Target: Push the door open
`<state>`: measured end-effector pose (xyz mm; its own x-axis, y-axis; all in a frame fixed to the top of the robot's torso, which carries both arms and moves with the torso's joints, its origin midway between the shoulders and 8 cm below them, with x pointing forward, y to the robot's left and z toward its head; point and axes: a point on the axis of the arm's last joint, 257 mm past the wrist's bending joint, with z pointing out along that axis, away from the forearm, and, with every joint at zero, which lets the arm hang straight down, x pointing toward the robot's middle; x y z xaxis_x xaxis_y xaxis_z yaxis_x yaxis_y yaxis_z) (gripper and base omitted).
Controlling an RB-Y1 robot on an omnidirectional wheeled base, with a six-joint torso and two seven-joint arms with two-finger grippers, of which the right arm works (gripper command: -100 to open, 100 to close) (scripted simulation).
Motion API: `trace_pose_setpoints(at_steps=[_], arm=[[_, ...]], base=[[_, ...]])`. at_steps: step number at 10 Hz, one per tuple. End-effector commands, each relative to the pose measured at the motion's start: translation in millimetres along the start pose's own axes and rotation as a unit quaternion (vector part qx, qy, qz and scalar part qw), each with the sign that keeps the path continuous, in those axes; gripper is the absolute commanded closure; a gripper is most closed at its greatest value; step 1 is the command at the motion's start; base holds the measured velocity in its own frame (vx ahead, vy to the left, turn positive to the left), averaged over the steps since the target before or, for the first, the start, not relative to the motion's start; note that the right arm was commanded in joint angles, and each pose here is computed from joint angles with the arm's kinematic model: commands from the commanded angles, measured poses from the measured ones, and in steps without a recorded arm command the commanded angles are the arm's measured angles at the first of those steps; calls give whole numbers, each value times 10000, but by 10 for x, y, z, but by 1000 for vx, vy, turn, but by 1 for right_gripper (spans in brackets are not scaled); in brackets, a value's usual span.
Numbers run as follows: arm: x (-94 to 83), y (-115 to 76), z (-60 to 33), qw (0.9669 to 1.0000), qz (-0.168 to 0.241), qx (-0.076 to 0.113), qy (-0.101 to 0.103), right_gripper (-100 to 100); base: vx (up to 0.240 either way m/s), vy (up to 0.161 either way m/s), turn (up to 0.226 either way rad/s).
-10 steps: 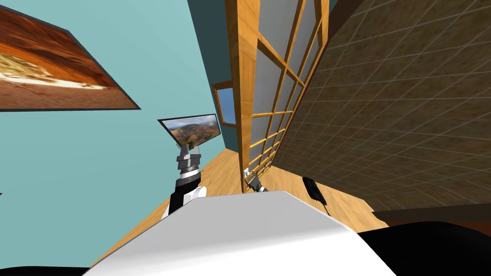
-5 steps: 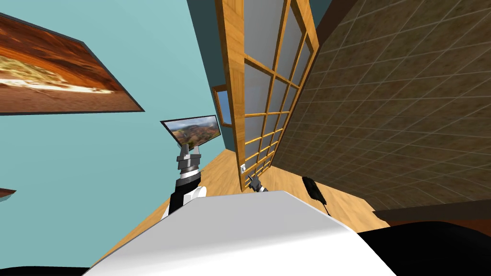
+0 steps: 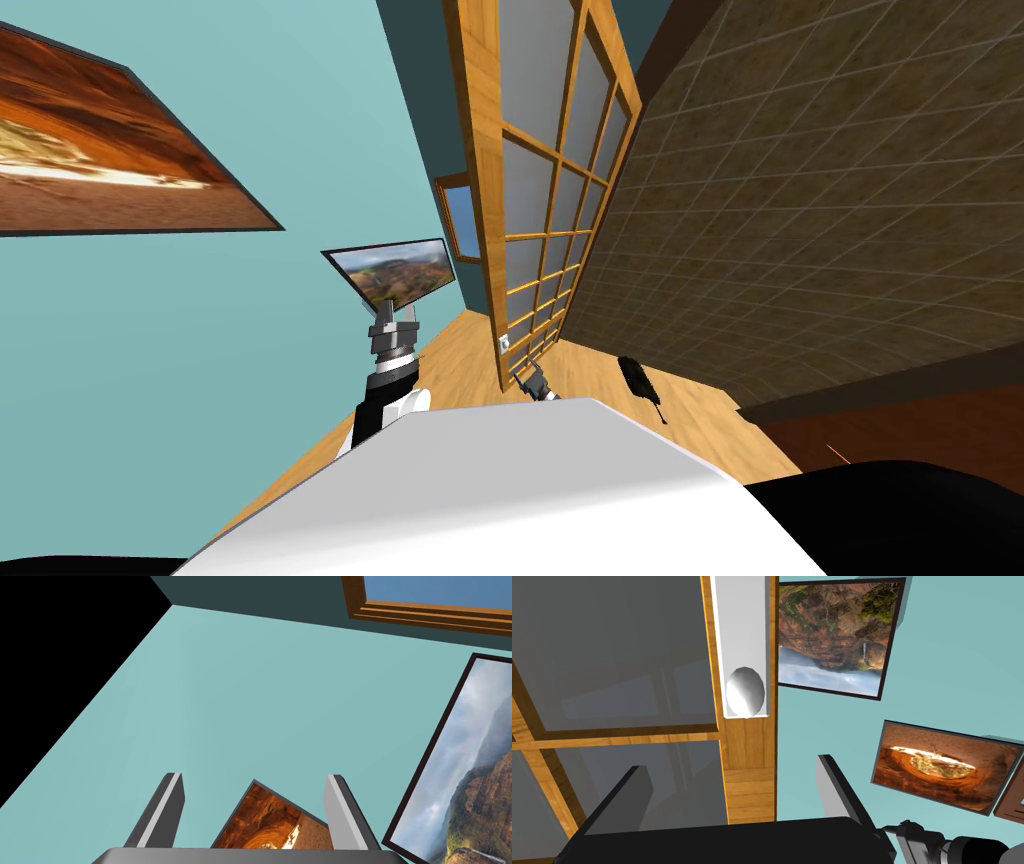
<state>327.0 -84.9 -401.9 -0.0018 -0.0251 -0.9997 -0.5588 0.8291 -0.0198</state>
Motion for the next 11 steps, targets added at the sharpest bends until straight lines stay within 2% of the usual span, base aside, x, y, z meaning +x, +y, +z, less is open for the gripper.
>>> trace_pose_setpoints(at_steps=[1, 2, 4, 6, 8, 9, 10, 11], arm=[[0, 0, 0, 10000, 0, 0, 0, -100], [39, -95, -40, 9999, -106, -9, 82, -100], [49, -142, -31, 9998, -151, -2, 109, -100], [27, -148, 39, 9999, -132, 34, 84, -100], [-37, -80, 175, 9999, -13, 98, -18, -100], [-34, -99, 139, 10000, -61, 72, 8, -100], [-34, -99, 139, 10000, -61, 72, 8, 100], [-34, -99, 139, 10000, -61, 72, 8, 100]], base=[[-65, 7, -7], [81, 78, 35], [175, 114, 20], [201, 125, 27], [180, 122, 14], [53, 46, -5], [0, 0, 0], [-22, -8, 34]])
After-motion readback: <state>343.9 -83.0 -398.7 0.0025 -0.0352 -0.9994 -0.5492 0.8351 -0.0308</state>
